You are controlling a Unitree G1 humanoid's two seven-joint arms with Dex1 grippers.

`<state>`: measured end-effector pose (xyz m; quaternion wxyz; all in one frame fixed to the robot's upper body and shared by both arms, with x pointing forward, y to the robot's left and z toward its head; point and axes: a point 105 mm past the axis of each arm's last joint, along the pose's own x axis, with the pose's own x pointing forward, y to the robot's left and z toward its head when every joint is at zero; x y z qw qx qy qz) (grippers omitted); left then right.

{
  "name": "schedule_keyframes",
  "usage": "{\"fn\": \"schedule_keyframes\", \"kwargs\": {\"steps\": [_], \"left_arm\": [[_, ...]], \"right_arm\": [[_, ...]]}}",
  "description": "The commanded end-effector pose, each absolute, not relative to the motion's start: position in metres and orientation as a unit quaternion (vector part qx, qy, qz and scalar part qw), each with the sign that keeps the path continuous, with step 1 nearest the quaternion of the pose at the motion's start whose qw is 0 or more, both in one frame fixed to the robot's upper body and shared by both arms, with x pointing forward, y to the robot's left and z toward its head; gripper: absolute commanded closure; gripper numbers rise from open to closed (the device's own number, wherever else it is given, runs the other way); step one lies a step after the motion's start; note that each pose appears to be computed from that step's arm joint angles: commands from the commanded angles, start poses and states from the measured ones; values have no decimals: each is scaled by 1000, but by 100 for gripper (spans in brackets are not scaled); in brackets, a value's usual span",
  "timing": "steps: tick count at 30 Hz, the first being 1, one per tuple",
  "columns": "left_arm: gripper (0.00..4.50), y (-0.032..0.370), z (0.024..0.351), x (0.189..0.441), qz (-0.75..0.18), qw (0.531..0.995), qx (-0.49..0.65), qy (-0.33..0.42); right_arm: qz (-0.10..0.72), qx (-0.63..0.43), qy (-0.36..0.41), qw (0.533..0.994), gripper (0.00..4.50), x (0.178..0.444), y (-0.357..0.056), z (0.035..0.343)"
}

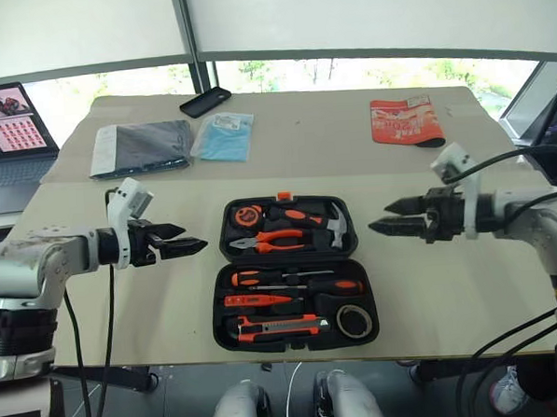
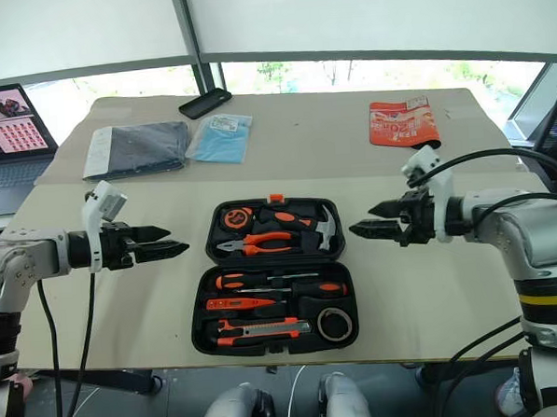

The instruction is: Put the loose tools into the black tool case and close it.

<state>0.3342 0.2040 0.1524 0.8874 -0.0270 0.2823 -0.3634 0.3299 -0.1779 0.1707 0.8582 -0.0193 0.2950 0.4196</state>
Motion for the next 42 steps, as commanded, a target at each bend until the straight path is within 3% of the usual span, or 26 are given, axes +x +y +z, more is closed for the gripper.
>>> {"fn": "schedule_keyframes", "kwargs": {"steps": [1, 13, 16, 24, 26, 30, 31, 36, 42], "left_arm": [[7, 196, 154, 350, -323, 898, -26, 296], [7, 188, 139, 349, -311, 880, -36, 357], [0, 183, 133, 347, -319, 874, -52, 363], [0, 183, 124, 351, -309, 873, -67, 372], [52, 183, 122, 351, -308, 871, -70, 376], [179, 181, 125, 357, -304, 876, -120, 354], [230, 178, 128, 358, -310, 876, -138, 343], [397, 172, 153, 361, -346, 889, -186, 237], [397, 197, 174, 367, -321, 926, -178, 90]], "right_arm": [[368, -11, 349, 862, 53, 347, -170, 171], [303, -3, 416, 857, 53, 363, -168, 150], [296, 15, 427, 854, 120, 365, -166, 142], [284, 38, 450, 846, 398, 363, -165, 129], [282, 45, 453, 845, 450, 363, -166, 126], [288, 59, 432, 852, 450, 366, -162, 124], [296, 62, 415, 858, 450, 368, -159, 127], [371, 12, 217, 903, 450, 380, -144, 170], [373, -60, 56, 924, 450, 374, -156, 196]]}}
